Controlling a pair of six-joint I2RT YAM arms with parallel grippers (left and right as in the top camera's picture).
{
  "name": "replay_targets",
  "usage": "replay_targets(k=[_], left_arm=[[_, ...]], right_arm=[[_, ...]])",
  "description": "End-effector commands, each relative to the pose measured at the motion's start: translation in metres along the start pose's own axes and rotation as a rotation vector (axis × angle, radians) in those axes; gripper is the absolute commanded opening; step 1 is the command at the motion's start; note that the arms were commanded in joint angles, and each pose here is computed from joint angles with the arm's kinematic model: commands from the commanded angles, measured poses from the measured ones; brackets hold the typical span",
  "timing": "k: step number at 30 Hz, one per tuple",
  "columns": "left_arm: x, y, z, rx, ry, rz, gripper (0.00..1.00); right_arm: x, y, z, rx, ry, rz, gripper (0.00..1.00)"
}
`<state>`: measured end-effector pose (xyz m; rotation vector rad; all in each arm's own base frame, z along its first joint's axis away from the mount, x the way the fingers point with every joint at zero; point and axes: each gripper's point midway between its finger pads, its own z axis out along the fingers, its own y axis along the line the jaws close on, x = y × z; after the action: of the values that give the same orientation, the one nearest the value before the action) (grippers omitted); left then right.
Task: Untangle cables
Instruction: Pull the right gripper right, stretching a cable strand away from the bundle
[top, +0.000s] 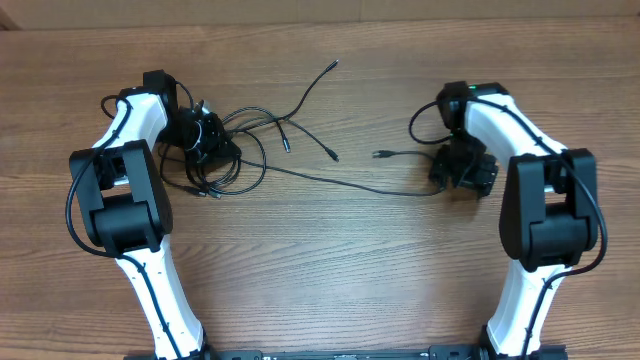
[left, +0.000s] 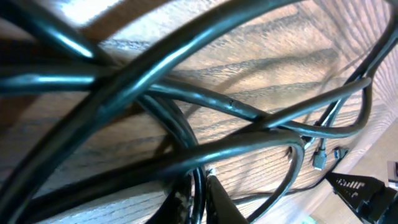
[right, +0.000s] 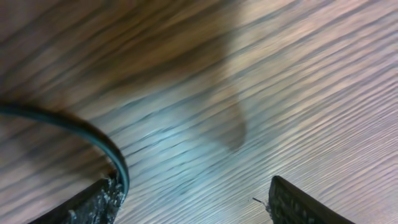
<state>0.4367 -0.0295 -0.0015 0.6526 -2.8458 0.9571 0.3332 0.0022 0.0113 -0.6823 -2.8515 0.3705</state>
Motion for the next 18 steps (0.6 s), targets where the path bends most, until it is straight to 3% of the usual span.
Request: replay_targets(k=[1, 12, 18], left_arm=[[0.007, 0.067, 0.027, -0.217, 0.043, -0.091, 0.13], [0.007, 0.066, 0.028, -0.217, 0.045, -0.087, 0.15], [0.008, 0.063, 0.030, -0.218, 0.048, -0.080, 0.14]], right_arm=[[-0.007, -0.022, 0.018, 0.074, 0.010, 0.033, 0.76], [-0.029, -0.046, 0.025, 0.055, -0.009, 0.129, 0.76], [-0.038, -0.046, 0.027, 0.019, -0.026, 0.157, 0.61]])
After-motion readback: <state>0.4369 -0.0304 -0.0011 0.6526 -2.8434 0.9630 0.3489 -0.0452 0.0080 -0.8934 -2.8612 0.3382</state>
